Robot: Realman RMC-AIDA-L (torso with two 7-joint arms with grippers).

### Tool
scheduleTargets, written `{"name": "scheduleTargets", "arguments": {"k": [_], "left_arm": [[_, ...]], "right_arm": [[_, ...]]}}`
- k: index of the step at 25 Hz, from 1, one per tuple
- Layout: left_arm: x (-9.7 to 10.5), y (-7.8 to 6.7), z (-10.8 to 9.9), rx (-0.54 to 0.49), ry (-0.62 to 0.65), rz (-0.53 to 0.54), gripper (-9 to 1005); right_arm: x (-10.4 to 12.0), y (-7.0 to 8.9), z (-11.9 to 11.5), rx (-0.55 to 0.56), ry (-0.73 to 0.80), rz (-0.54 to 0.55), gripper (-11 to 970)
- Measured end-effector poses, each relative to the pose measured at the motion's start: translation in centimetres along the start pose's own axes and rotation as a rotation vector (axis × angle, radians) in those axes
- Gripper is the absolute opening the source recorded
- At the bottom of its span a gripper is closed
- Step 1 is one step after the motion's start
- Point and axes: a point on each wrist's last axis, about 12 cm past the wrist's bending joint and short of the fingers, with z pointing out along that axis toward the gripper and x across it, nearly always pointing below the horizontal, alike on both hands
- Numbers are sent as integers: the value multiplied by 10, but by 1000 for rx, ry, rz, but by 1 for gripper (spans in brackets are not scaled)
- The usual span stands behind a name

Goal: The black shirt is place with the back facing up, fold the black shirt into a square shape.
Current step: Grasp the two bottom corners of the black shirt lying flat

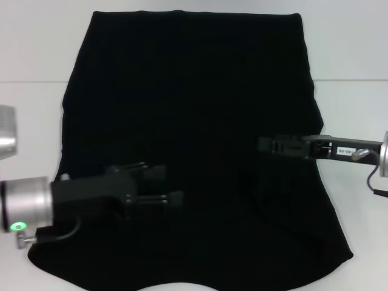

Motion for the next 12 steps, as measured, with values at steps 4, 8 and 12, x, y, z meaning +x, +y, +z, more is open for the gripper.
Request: {"name": "scheduleTargets", "arguments": {"k": [4,8,12], "left_arm": [[8,1,-28,-86,16,-34,844],[17,1,-63,-196,37,-53,843],[24,1,-93,-294,67,-133,842]], "right_arm": [[4,1,9,19,-21,-28,826],[1,1,17,36,-23,-37,944],[-4,4,22,26,-29,-46,945]]}}
